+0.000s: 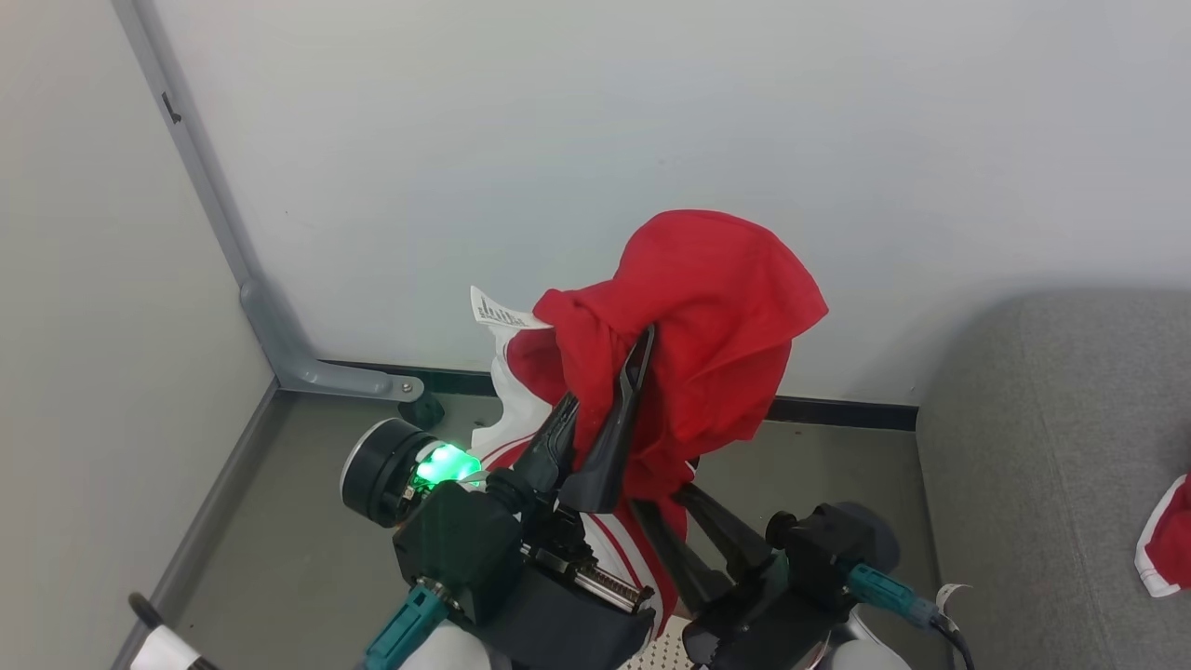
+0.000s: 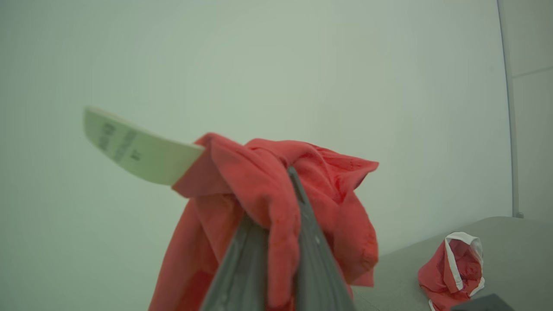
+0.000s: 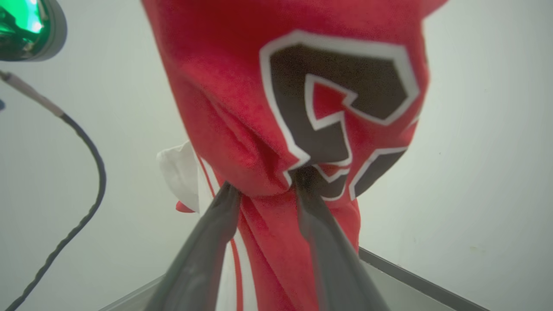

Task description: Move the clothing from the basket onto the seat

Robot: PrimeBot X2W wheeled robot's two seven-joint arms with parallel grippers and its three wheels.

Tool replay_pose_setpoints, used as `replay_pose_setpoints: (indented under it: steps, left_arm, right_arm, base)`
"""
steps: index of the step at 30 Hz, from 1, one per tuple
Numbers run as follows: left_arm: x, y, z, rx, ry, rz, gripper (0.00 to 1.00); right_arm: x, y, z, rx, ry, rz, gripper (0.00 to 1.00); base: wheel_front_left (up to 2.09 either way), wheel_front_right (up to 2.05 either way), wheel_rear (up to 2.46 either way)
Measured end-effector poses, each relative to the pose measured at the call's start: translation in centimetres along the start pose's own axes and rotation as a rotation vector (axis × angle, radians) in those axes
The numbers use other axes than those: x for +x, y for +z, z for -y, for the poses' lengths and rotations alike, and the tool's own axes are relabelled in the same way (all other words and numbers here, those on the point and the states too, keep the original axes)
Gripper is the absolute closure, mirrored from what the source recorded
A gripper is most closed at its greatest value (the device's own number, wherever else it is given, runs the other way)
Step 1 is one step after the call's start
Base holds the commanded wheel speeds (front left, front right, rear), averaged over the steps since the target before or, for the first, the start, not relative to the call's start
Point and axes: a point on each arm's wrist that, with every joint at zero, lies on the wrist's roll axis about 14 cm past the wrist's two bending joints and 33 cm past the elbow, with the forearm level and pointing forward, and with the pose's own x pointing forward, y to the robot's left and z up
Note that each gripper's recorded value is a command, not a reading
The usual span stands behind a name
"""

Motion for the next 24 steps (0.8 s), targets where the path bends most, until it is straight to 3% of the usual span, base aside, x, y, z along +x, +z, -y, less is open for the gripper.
replay_pose_setpoints:
  steps: [16, 17, 18, 20, 21, 23, 24]
  left_arm:
    - [-0.1, 0.2, 0.8, -0.010, -0.016, -0.008, 1.00]
    - [-0.2, 0.1, 0.9, -0.011, -0.019, -0.009, 0.81]
    - [-0.2, 0.2, 1.0, -0.013, -0.022, -0.008, 0.81]
    - [-0.2, 0.1, 1.3, -0.017, -0.028, -0.012, 0.56]
    - [-0.3, 0.0, 1.4, -0.020, -0.030, -0.019, 0.51]
    - [-0.6, -0.4, 1.5, -0.029, -0.029, -0.033, 0.00]
    - [-0.7, -0.7, 1.6, -0.032, -0.030, -0.043, 0.00]
  right_arm:
    - [0.6, -0.5, -0.1, 0.028, 0.016, 0.012, 1.00]
    - [0.6, -0.5, 0.0, 0.030, 0.014, 0.014, 1.00]
    - [0.7, -0.4, 0.1, 0.028, 0.012, 0.016, 1.00]
    - [0.8, -0.1, 0.5, 0.022, 0.006, 0.026, 1.00]
    - [0.9, 0.1, 0.7, 0.020, 0.001, 0.031, 1.00]
    - [1.1, 0.5, 1.2, 0.018, -0.010, 0.041, 1.00]
    - [1.1, 0.8, 1.4, 0.016, -0.015, 0.050, 1.00]
  base:
    - [0.00, 0.00, 0.00]
    - [0.00, 0.00, 0.00]
    - [0.00, 0.00, 0.00]
    - [0.00, 0.00, 0.00]
    - [0.00, 0.00, 0.00]
    - [0.00, 0.00, 0.00]
    - [0.00, 0.00, 0.00]
